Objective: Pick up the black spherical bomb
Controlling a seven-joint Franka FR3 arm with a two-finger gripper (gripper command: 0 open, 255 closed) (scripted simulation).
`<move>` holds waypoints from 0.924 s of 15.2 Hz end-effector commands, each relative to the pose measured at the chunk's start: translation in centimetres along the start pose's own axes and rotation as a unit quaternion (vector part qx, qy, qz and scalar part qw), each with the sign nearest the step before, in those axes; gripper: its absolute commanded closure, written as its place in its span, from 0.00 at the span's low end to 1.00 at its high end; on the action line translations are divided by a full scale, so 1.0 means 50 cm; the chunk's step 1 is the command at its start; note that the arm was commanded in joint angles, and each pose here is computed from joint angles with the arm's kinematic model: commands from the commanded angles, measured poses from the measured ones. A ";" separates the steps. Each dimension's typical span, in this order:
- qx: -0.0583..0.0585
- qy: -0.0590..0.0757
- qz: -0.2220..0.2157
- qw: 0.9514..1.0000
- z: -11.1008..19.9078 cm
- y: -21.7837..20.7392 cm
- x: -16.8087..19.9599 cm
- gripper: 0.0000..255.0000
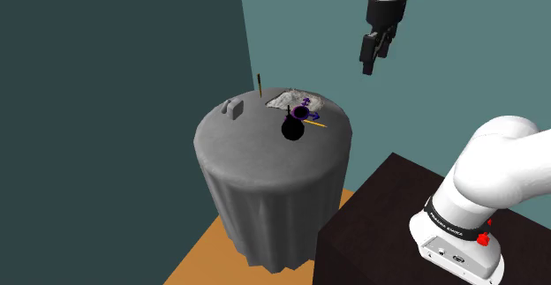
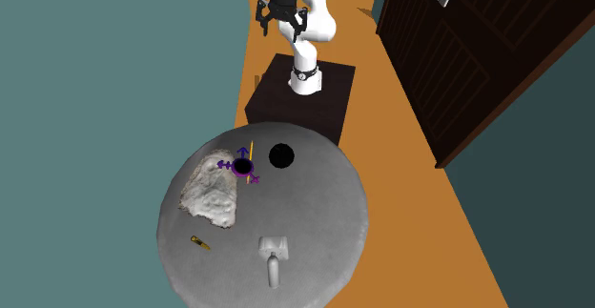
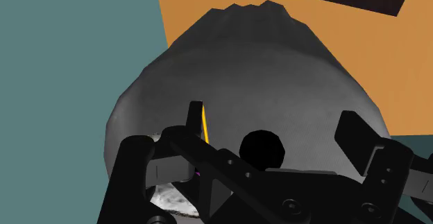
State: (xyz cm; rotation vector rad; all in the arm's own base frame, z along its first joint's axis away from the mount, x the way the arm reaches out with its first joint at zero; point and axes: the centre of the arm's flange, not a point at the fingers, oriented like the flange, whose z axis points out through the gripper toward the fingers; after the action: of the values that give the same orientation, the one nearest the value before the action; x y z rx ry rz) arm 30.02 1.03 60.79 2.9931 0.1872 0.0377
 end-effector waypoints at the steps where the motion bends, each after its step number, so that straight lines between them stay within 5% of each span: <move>1: 0.000 0.000 0.000 1.000 0.000 0.000 0.000 0.00; 14: 0.014 -0.030 0.031 0.999 0.210 -0.069 0.279 0.00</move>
State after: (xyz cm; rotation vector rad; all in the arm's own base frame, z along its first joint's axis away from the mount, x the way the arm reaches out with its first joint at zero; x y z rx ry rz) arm 42.72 4.56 50.91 3.0191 0.0985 -0.0434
